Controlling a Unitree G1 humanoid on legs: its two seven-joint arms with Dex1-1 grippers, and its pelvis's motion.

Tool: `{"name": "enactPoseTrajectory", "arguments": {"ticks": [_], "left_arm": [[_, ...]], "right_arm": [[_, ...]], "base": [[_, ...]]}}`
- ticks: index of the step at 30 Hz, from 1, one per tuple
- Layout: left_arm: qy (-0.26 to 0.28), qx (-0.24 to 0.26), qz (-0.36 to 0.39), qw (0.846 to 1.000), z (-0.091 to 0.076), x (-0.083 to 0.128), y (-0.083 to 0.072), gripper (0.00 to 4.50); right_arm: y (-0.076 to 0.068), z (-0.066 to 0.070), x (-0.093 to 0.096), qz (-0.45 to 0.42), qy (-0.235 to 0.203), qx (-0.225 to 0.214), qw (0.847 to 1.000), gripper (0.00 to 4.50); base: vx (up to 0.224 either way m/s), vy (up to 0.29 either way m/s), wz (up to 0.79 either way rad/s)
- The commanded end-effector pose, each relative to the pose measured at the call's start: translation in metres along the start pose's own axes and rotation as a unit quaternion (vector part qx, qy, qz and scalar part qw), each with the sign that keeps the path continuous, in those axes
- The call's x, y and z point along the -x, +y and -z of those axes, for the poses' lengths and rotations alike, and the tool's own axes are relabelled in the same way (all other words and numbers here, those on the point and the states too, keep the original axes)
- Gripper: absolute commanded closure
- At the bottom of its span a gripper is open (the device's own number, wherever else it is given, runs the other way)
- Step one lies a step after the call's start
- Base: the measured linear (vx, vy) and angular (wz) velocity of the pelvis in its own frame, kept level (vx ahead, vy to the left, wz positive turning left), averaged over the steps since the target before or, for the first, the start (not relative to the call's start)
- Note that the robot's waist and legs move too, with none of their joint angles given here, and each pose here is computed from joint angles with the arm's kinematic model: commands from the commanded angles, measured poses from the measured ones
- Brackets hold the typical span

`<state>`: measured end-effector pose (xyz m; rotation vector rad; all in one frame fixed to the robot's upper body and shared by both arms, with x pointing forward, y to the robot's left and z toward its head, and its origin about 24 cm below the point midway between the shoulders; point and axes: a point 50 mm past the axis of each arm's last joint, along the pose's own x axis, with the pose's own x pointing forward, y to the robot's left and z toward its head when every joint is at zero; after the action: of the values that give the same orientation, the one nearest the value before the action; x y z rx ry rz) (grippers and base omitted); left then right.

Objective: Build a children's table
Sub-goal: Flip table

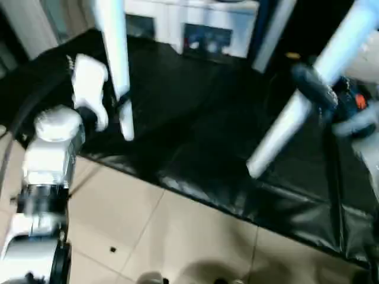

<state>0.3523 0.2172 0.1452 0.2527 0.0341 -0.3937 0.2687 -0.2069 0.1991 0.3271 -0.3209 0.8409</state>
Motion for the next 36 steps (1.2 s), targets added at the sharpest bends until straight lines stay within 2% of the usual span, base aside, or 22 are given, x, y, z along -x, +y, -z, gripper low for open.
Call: {"name": "enactPoseTrajectory", "arguments": {"ticks": [1, 4, 6, 8, 9, 11, 14, 16, 19, 21, 23, 27, 28, 29, 31, 33, 36], "left_arm": [[-0.053, -0.077, 0.027, 0.995, -0.029, -0.009, -0.012, 2.89], [-0.041, -0.082, 0.018, 0.996, -0.022, -0.012, -0.01, 2.89], [-0.034, -0.076, 0.01, 0.996, -0.018, -0.014, -0.008, 2.89], [-0.024, -0.069, 0.005, 0.997, -0.011, -0.016, -0.006, 2.89], [-0.011, -0.061, -0.002, 0.998, -0.003, -0.015, -0.004, 2.89], [0.012, -0.068, -0.009, 0.998, 0.008, -0.013, -0.003, 2.33], [0.027, -0.065, -0.012, 0.997, 0.018, -0.007, -0.005, 2.04], [0.027, -0.06, -0.015, 0.998, 0.02, -0.003, -0.005, 1.9], [0.031, -0.055, -0.027, 0.998, 0.026, 0.006, -0.002, 1.76], [0.03, -0.064, -0.076, 0.995, 0.037, 0.023, 0.011, 1.64], [0.024, -0.06, -0.084, 0.994, 0.038, 0.027, 0.014, 1.37], [-0.026, -0.016, -0.103, 0.994, 0.042, 0.051, 0.02, 1.3], [-0.067, 0.027, -0.107, 0.992, 0.045, 0.068, 0.021, 1.3], [-0.081, 0.05, -0.105, 0.99, 0.046, 0.075, 0.02, 1.3], [-0.088, 0.062, -0.103, 0.989, 0.046, 0.078, 0.019, 1.3], [-0.102, 0.113, -0.071, 0.986, 0.051, 0.094, 0.01, 1.3], [-0.081, 0.155, 0.016, 0.984, 0.055, 0.108, -0.014, 1.3]], "right_arm": [[0.022, 0.001, -0.012, -0.053, 0.002, -0.007, 0.999, 0.0], [0.037, 0.012, -0.014, -0.048, 0.01, -0.027, 0.998, 0.0], [0.039, 0.022, -0.014, -0.023, 0.028, -0.028, 0.999, 0.0], [0.031, 0.035, -0.015, 0.023, 0.062, -0.003, 0.998, 0.0], [0.019, 0.049, -0.014, 0.078, 0.098, 0.028, 0.992, 0.0], [0.005, 0.062, -0.011, 0.13, 0.132, 0.073, 0.98, 0.0], [-0.003, 0.075, -0.004, 0.145, 0.17, 0.117, 0.968, 0.0], [-0.003, 0.079, 0.003, 0.152, 0.18, 0.128, 0.963, 0.0], [0.001, 0.081, 0.012, 0.155, 0.18, 0.118, 0.964, 0.0], [0.017, 0.083, 0.025, 0.135, 0.173, 0.092, 0.971, 0.0], [0.021, 0.083, 0.029, 0.131, 0.172, 0.088, 0.972, 0.0], [0.036, 0.085, 0.051, 0.131, 0.182, 0.066, 0.972, 0.0], [0.04, 0.085, 0.067, 0.15, 0.188, 0.058, 0.969, 0.0], [0.04, 0.084, 0.073, 0.158, 0.189, 0.056, 0.968, 0.0], [0.041, 0.083, 0.077, 0.162, 0.19, 0.055, 0.967, 0.0], [0.045, 0.079, 0.092, 0.18, 0.193, 0.046, 0.963, 0.0], [0.053, 0.075, 0.106, 0.172, 0.213, 0.03, 0.961, 0.0]], "base": [[0.0, 0.0, 0.0], [0.0, 0.0, 0.0], [0.0, 0.0, 0.0], [0.0, 0.0, 0.0], [0.0, 0.0, 0.0], [0.0, 0.0, 0.0], [0.0, 0.0, 0.0], [0.0, 0.0, 0.0], [0.0, 0.0, 0.0], [0.0, 0.0, 0.0], [0.0, 0.0, 0.0], [0.0, 0.0, 0.0], [0.0, 0.0, 0.0], [0.0, 0.0, 0.0], [0.0, 0.0, 0.0], [0.0, 0.0, 0.0], [0.0, 0.0, 0.0]]}}
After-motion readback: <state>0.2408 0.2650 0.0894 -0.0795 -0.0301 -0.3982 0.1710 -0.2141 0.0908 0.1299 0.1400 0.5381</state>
